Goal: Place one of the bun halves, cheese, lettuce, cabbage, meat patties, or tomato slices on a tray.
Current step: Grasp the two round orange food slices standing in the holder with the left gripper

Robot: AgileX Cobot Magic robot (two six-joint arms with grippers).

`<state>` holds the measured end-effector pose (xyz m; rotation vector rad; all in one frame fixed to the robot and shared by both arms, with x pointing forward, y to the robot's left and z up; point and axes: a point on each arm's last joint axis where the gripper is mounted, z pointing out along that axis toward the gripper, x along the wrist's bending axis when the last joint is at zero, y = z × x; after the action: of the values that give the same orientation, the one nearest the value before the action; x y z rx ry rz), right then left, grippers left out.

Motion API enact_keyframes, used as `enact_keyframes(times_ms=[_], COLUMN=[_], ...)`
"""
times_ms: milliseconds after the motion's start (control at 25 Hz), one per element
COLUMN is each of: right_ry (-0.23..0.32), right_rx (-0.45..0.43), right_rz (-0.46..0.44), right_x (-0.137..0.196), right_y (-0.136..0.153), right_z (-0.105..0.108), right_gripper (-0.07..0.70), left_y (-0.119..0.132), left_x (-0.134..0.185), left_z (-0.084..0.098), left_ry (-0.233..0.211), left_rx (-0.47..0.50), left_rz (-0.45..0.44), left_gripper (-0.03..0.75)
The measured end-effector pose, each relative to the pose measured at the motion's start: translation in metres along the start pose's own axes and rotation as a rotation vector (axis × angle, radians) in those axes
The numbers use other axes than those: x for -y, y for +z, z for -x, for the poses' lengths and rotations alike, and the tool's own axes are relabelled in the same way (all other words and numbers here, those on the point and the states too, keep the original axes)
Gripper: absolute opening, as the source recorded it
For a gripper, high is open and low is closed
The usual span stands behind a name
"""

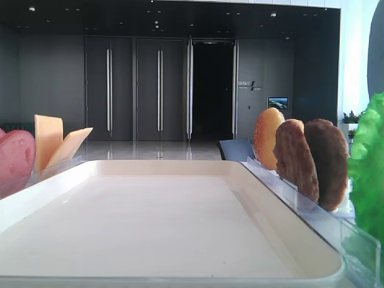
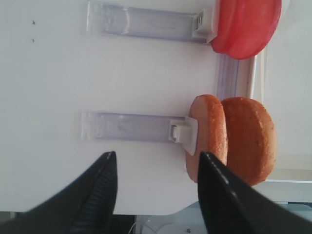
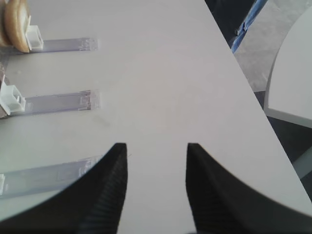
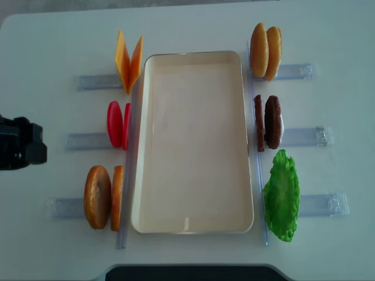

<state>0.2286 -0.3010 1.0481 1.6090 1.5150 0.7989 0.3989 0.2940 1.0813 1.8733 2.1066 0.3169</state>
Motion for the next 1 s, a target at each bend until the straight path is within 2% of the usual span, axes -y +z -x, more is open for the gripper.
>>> enact_keyframes(times_ms=[200, 440, 520, 640, 760, 1000], right_ry=[0.0, 0.0, 0.0, 0.0, 0.0, 0.0], right_rx=[0.0, 0.0, 0.0, 0.0, 0.0, 0.0], right_rz=[0.0, 0.0, 0.0, 0.0, 0.0, 0.0], right_x=[0.0, 0.0, 0.0, 0.0, 0.0, 0.0], right_y=[0.0, 0.0, 0.0, 0.0, 0.0, 0.0], right_z=[0.0, 0.0, 0.0, 0.0, 0.0, 0.0], right_gripper=[0.279, 0.279, 0.279, 0.279, 0.279, 0.279], left_y=[0.003, 0.022, 0.025, 0.025, 0.024, 0.027], left_x=[0.001, 0.014, 0.015, 0.017, 0.023, 0.034], left_z=[0.003, 0.008, 0.013, 0.031, 0.048, 0.079], left_ry=[-0.016, -0.002, 0.03, 0.095, 0.141, 0.171], left_rx=[0.038, 0.095, 0.109, 0.145, 0.139, 0.138], left_rz=[0.001, -0.058, -0.05, -0.023, -0.005, -0.004], left_gripper=[0.407, 0.39, 0.389, 0.385, 0.381, 0.381])
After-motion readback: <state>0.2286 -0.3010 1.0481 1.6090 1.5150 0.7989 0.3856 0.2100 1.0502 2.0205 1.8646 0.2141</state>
